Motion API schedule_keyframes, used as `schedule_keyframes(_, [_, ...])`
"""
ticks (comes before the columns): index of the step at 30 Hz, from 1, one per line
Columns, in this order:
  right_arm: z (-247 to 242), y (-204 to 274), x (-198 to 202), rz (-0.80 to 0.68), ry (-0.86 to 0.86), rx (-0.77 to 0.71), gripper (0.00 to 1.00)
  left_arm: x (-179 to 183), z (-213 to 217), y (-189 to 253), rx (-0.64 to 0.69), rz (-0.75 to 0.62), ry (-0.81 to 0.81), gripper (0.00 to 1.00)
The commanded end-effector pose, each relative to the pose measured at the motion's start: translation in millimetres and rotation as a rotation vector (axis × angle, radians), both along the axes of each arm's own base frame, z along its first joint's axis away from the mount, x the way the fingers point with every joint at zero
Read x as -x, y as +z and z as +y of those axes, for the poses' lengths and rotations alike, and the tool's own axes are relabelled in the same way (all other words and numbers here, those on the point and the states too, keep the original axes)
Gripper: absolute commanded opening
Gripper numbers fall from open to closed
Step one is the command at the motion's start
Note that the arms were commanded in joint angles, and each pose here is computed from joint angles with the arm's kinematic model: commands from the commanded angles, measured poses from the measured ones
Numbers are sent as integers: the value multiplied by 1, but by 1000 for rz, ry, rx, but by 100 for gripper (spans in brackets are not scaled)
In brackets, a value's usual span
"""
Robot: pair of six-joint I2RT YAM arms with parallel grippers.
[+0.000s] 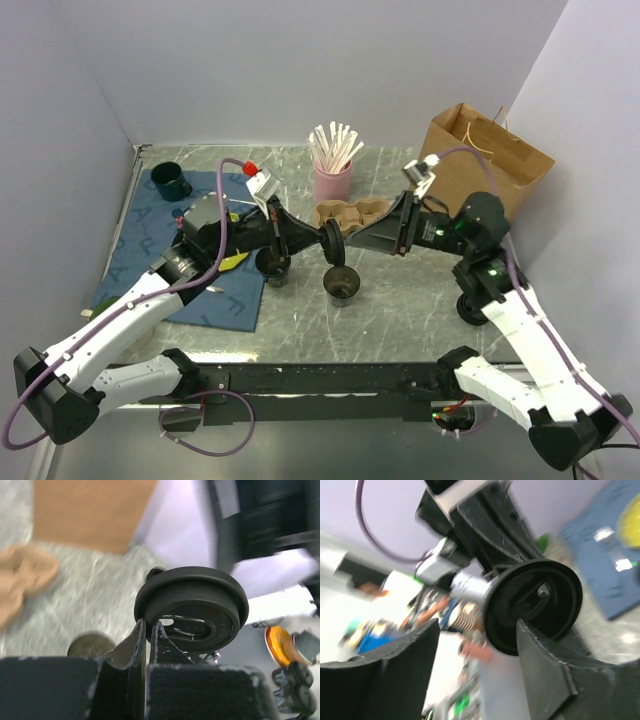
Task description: Pack the takeout coffee
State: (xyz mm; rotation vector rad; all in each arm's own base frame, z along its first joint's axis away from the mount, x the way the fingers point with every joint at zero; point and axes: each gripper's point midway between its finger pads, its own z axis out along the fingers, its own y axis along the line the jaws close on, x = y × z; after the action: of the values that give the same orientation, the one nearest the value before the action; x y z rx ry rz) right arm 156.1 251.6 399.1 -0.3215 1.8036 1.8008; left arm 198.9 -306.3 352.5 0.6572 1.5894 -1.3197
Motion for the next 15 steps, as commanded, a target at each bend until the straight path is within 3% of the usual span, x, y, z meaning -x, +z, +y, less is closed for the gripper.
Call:
schedule_keyframes(1, [-37,12,-18,-55,-330,138,76,-23,11,-22,-131,216,179,1])
schedule_keyframes(3, [-63,20,-37,-87,-537,206,79,-31,14,-33,-184,320,245,1])
schedule_keyframes(8, [-110,-17,-38,27,-755,434,100,-31,14,-58,-370,511,338,1])
schedule_keyframes(12, [-135,-39,-32,93,-825,596,100,-41,16,-86,-496,655,499,1])
schedule_keyframes(15, [-147,-58,-22,130,-820,705,100,-34,6,-99,-558,735,523,1])
